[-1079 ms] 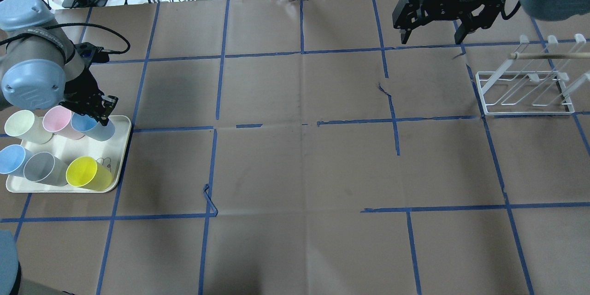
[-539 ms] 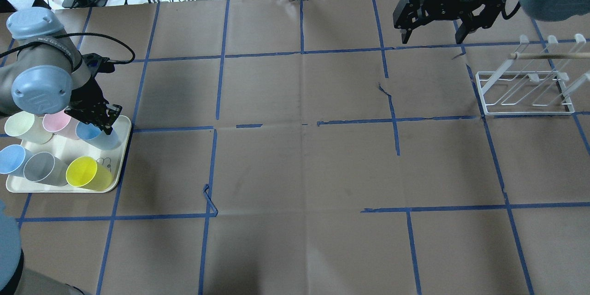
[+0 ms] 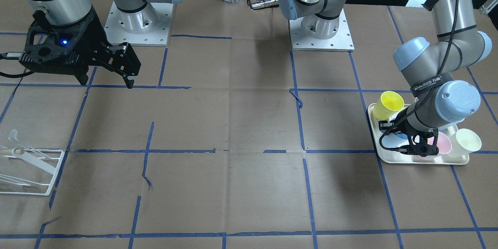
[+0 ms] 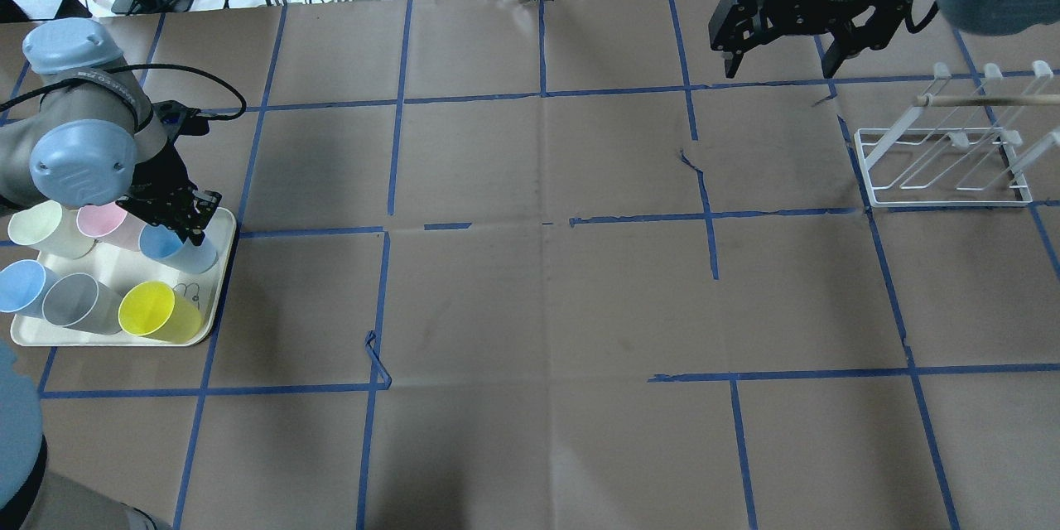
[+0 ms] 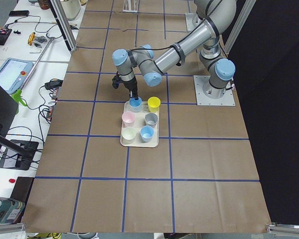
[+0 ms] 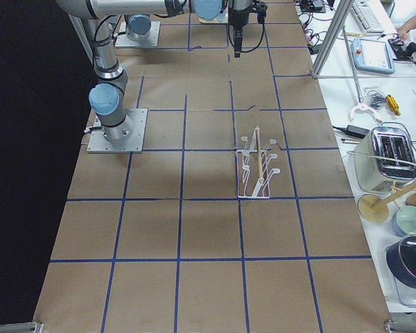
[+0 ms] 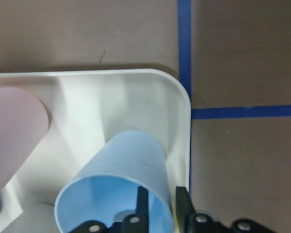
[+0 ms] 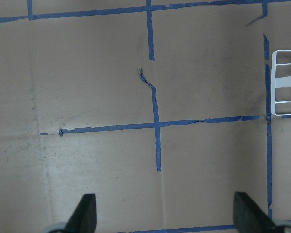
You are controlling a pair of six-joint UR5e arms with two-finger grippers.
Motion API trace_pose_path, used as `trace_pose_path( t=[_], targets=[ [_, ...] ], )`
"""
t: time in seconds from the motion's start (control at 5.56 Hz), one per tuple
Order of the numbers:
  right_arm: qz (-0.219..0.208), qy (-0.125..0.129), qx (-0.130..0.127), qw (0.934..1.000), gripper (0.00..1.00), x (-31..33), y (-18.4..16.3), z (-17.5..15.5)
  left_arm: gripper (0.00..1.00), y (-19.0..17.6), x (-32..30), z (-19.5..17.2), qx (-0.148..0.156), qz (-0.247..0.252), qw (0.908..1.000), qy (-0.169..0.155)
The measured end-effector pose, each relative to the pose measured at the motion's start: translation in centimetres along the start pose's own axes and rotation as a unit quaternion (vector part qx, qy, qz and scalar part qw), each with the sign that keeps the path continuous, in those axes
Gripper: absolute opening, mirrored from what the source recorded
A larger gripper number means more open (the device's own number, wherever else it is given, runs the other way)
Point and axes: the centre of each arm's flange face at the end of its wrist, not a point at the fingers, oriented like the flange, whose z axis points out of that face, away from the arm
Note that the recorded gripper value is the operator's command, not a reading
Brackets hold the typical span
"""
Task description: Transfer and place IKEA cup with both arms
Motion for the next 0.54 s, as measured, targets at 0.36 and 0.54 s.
trace_pose_path(
  t=[0.36,0.54],
  targets=[
    [0.0,-0.002,-0.005,1.0,1.0,0.0,0.0,0.3,0.93,0.1,-0.2,-0.8,-0.003,0.0,1.0,-0.008],
    [0.0,0.0,-0.014,0.9999,1.0,0.0,0.0,0.5,0.93,1.1,0.5,-3.0,0.0,0.001,1.0,-0.008]
  ],
)
